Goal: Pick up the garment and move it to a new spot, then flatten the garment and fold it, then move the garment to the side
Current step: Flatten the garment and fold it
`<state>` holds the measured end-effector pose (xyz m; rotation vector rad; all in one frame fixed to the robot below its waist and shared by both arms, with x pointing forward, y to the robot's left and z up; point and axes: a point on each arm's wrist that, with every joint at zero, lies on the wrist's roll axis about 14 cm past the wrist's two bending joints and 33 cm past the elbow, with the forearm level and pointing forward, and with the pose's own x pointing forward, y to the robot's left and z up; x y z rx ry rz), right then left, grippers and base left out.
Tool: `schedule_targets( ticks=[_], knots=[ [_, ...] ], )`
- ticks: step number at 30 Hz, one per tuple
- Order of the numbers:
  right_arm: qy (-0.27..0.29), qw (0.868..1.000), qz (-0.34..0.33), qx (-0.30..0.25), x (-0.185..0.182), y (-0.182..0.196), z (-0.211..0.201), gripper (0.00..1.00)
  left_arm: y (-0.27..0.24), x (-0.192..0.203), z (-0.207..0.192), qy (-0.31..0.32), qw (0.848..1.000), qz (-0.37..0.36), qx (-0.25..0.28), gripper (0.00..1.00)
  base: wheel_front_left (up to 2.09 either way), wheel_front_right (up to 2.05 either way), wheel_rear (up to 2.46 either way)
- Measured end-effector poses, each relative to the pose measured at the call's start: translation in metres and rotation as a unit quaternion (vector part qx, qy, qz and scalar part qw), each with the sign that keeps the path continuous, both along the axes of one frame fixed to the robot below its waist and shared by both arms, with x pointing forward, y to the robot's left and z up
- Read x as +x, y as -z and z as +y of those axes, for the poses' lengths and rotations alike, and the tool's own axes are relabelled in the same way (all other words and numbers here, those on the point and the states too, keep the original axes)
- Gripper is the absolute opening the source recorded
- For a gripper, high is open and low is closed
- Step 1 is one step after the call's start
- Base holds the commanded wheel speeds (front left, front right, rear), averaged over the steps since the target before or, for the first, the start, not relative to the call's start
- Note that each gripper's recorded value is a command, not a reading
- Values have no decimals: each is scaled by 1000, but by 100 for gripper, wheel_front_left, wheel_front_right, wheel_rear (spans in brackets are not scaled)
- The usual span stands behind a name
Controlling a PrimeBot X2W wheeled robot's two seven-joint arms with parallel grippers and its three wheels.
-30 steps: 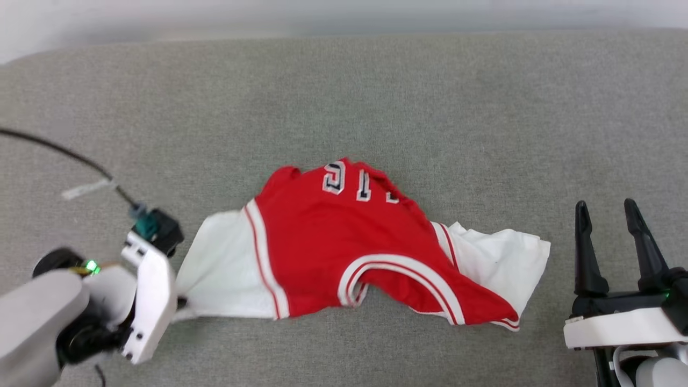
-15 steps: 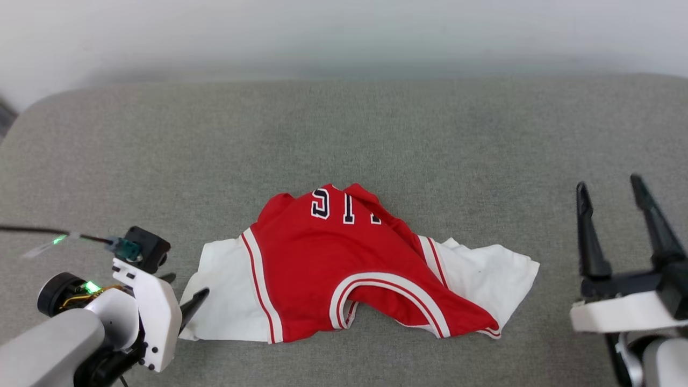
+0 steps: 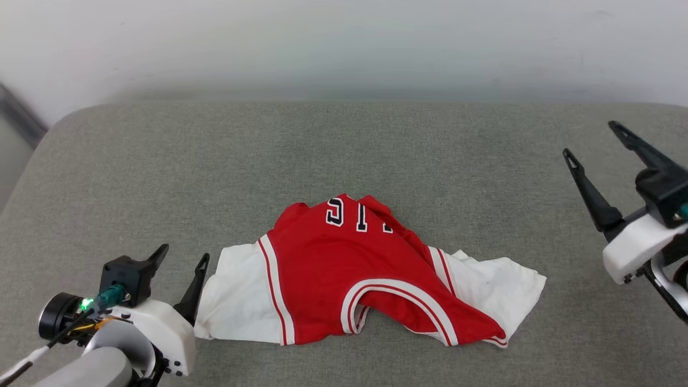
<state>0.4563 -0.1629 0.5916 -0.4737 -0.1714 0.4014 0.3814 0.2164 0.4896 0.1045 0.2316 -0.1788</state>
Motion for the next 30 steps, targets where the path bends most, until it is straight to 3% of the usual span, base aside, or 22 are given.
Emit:
schedule_targets(
  ticks=[4, 6, 10, 15, 25, 30],
  knots=[
    [-17, 994, 104, -41, 8, 22, 7, 100, -13, 3, 6, -34, 999, -39, 1, 100, 0, 0, 0],
    [-21, 984, 166, -62, 7, 38, 9, 100, -27, 7, 8, -49, 996, -70, -1, 100, 0, 0, 0],
    [-28, 942, 312, -117, -12, 89, 9, 100, -32, 0, 14, -79, 992, -101, 4, 100, 0, 0, 0],
    [-23, 885, 439, -152, -28, 131, 4, 100, -41, -4, 22, -119, 983, -140, 5, 100, 0, 0, 0],
    [-25, 807, 561, -183, -46, 214, 7, 100, -22, -7, 24, -147, 980, -137, -7, 100, 0, 0, 0],
    [-31, 794, 581, -177, -51, 233, 10, 100, -15, -4, 29, -149, 980, -134, -2, 100, 0, 0, 0]
  ],
)
